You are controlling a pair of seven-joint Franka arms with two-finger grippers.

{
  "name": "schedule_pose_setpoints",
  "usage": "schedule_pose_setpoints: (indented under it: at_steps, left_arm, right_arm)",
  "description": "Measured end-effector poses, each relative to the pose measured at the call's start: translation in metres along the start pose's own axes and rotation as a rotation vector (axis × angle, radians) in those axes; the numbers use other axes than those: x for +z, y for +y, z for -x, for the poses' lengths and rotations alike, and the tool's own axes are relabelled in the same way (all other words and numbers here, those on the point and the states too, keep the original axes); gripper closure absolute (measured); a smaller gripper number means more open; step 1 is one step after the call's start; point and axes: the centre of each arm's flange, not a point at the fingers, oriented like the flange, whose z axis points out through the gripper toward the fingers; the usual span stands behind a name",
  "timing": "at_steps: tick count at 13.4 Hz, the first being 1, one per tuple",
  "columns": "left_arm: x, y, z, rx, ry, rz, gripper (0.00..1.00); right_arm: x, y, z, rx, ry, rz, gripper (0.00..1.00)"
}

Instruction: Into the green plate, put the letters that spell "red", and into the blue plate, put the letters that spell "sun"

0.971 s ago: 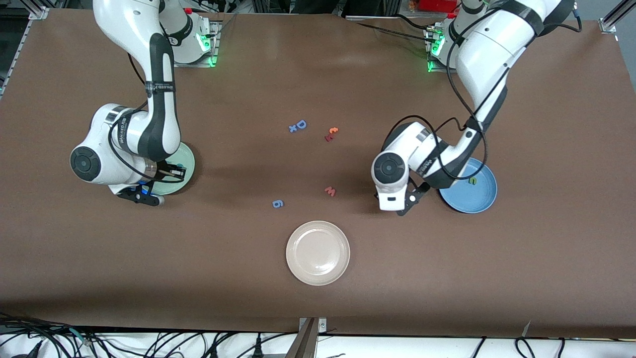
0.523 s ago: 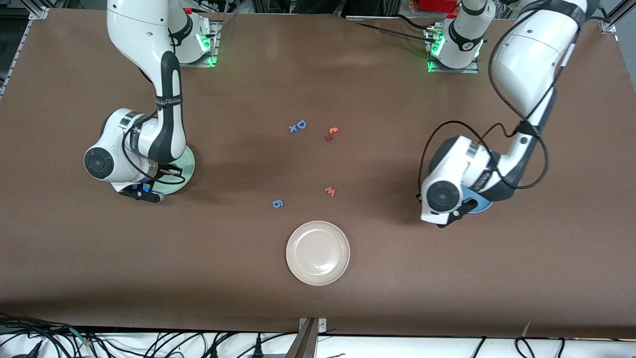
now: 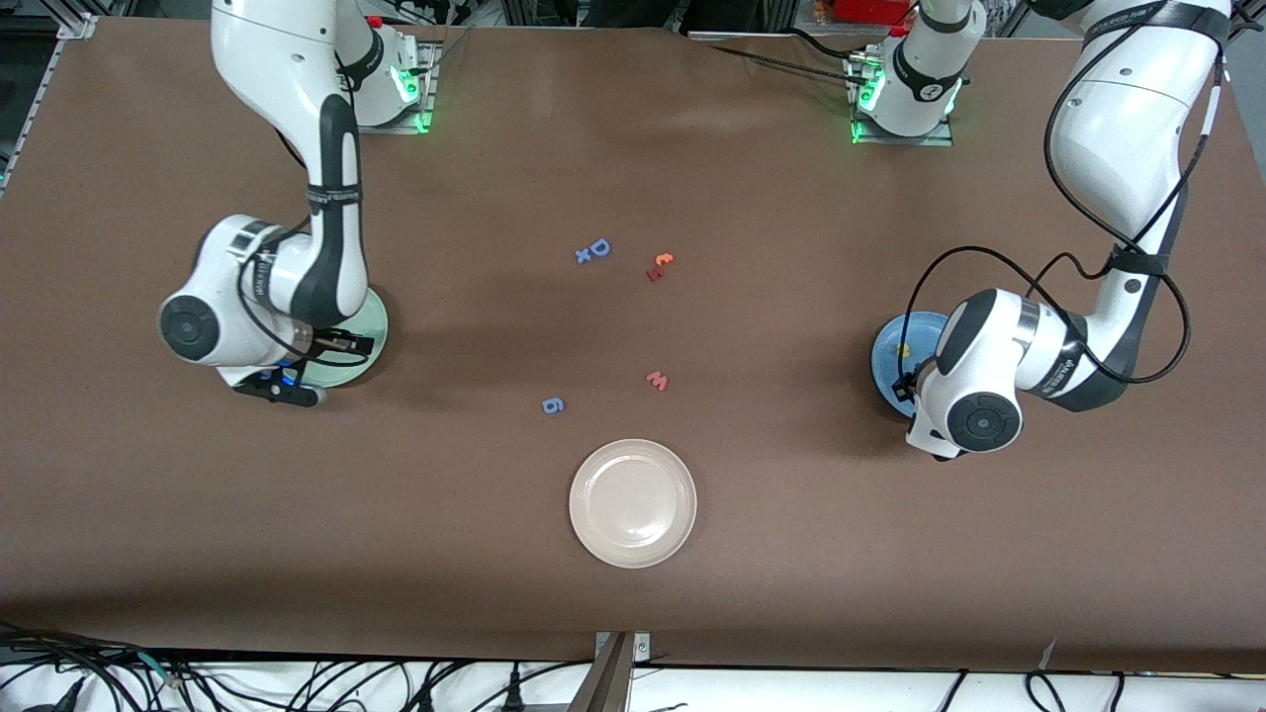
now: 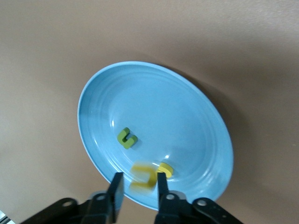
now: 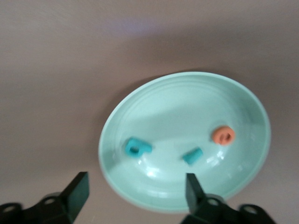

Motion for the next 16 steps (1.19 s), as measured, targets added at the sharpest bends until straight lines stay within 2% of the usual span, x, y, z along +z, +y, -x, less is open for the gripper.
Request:
schedule_pose_setpoints:
  at_steps: [4,6,10,13,16]
  left_arm:
    - [0.007,0.001,-0.003,0.015,-0.009,-0.005,0.15]
    - [0.007,-0.001,-0.004,0.015,-0.003,-0.009,0.00]
    - [0.006,-0.018,-0.015,-0.009,-0.008,0.002,0.00]
    - [-0.002,-0.028,-0.019,0.018,0.002,0.013,0.00]
    - [-0.019,-0.056,-0.026,0.080,0.024,0.032,0.00]
  right_arm:
    - [-0.123,0.002,0.014,-0.027,0.010,-0.066,0.01]
    - [-0.168,-0.001,0.025,-0.030,0.023,-0.084,0.01]
    - [-0.218,-0.006,0.044,-0.032,0.033,-0.076,0.01]
    - [-0.243,0.000,0.053,-0.029,0.032,-0.071,0.01]
    - [-0.247,0.021,0.046,-0.008,0.008,-0.111,0.01]
